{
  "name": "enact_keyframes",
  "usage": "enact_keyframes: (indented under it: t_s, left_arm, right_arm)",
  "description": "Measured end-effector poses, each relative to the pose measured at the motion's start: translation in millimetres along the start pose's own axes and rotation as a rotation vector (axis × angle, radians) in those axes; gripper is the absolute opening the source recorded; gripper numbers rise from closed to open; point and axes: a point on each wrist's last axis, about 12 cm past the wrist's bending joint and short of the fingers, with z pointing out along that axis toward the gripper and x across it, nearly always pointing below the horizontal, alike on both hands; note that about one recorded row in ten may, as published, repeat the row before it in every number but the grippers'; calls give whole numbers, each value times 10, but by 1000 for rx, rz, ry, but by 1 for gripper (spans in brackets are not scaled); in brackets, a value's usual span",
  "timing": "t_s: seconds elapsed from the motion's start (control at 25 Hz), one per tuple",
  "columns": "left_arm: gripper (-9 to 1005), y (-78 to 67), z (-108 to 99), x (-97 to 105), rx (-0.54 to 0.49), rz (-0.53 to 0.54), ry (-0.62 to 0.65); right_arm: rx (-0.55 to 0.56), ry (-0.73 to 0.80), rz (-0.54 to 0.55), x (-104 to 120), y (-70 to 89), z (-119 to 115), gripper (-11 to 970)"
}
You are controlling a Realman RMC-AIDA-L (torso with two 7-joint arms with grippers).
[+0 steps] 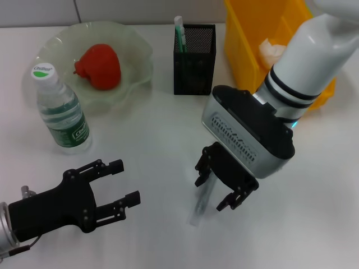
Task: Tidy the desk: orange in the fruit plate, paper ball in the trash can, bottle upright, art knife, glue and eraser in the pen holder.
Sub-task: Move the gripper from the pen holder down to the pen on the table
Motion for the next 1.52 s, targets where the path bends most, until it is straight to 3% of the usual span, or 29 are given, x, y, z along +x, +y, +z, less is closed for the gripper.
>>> enact_keyframes:
  t_s: [0.12, 0.32, 0.64, 1.08, 1.52]
  left_arm:
    - [780, 0, 0, 0, -4, -7, -4]
    - [780, -1, -9, 2, -9, -10, -7]
    - [780, -4, -17, 6, -18, -13, -13]
    - [780, 12, -31, -6, -31, -13, -21]
    - [781, 35, -53, -22, -46, -10, -28]
  right_arm:
    - [4, -9, -32, -29, -6, 24, 604]
    - [-3, -4, -49, -32, -1, 41, 492]
    - [3, 31, -77, -35, -25, 132, 416]
    - [-7, 42, -102, -66, -76, 181, 382]
    - [3, 48, -104, -82, -127, 216, 235]
